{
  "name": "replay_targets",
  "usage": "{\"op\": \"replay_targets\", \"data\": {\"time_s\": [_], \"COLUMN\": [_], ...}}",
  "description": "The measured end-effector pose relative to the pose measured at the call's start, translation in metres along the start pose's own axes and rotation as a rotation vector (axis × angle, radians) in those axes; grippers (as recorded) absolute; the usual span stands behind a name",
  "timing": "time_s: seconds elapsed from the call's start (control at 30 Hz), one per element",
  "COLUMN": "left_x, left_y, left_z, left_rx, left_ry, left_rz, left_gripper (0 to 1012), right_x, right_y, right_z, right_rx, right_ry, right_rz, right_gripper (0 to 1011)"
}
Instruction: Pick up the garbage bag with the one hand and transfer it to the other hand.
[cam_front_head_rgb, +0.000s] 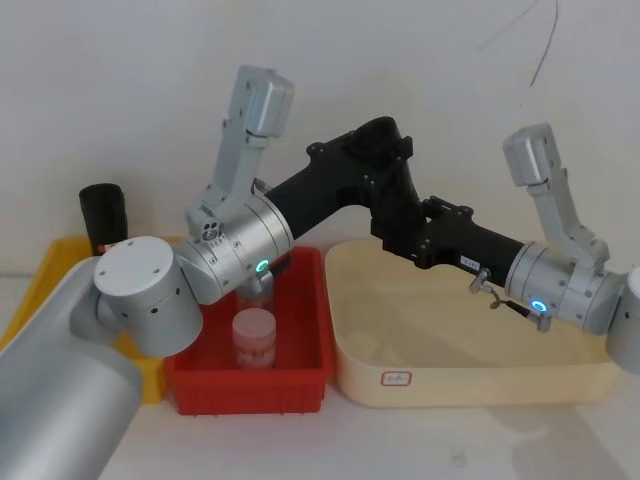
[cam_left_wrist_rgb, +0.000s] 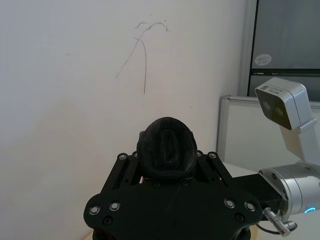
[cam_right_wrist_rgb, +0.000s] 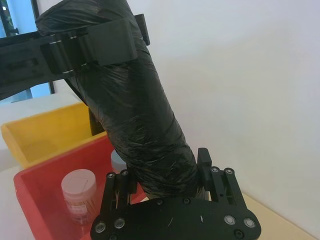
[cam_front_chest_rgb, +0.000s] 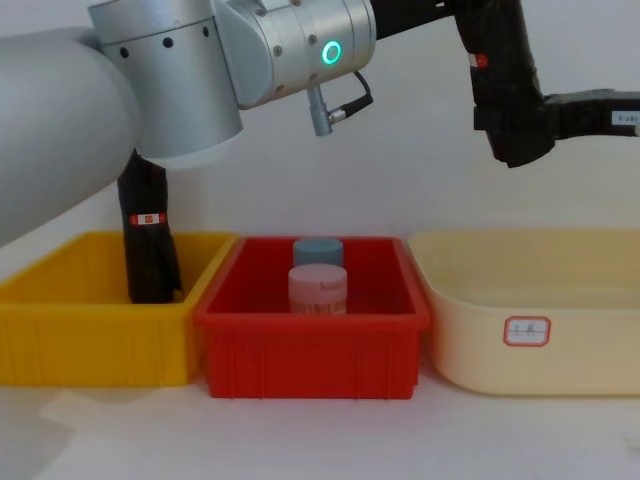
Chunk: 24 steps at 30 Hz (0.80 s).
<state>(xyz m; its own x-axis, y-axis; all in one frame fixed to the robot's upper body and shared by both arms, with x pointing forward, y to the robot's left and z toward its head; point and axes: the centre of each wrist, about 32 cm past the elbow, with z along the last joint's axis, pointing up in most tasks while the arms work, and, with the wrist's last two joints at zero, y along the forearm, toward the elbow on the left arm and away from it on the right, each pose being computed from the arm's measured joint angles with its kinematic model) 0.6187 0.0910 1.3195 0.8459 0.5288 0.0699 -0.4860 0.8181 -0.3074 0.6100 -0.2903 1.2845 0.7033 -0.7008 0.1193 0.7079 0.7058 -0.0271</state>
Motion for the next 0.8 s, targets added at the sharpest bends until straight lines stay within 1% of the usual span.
{"op": "replay_targets", "data": {"time_s": [0.37, 0.4, 0.57, 0.6, 0.63, 0.7, 0.73, 0.8], "left_x": [-0.0005, -0.0005, -0.0006, -0.0006, -0.0007, -0.0007, -0.0008, -0.0008], "left_y": [-0.0007, -0.0007, -0.0008, -0.0008, -0.0008, -0.0008, -0.0008, -0.0008], "left_z": [-0.0002, -0.0002, -0.0004, -0.0004, -0.0005, -0.0005, -0.0005, -0.0005], "left_rx": [0.001, 0.001, 0.003, 0.003, 0.003, 0.003, 0.003, 0.003], "left_ry": [-0.001, -0.001, -0.001, -0.001, -0.001, -0.001, -0.001, -0.001], "left_rz": [0.001, 0.0, 0.0, 0.0, 0.0, 0.0, 0.0, 0.0], "left_gripper": [370, 383, 501, 558, 558, 616, 673, 731], "right_x": [0.0004, 0.0004, -0.0003, -0.0006, -0.0008, -0.0015, -0.0019, -0.0026], "right_y": [0.0003, 0.0003, -0.0007, -0.0007, -0.0009, -0.0015, -0.0017, -0.0023], "right_z": [0.0, -0.0001, -0.001, -0.0012, -0.0013, -0.002, -0.0021, -0.0025], "right_rx": [0.002, 0.002, 0.013, 0.015, 0.016, 0.021, 0.022, 0.027], "right_ry": [-0.002, -0.001, 0.009, 0.011, 0.012, 0.017, 0.019, 0.023], "right_rz": [-0.004, -0.004, -0.01, -0.01, -0.011, -0.014, -0.015, -0.018], "right_gripper": [694, 694, 690, 690, 690, 690, 690, 690]}}
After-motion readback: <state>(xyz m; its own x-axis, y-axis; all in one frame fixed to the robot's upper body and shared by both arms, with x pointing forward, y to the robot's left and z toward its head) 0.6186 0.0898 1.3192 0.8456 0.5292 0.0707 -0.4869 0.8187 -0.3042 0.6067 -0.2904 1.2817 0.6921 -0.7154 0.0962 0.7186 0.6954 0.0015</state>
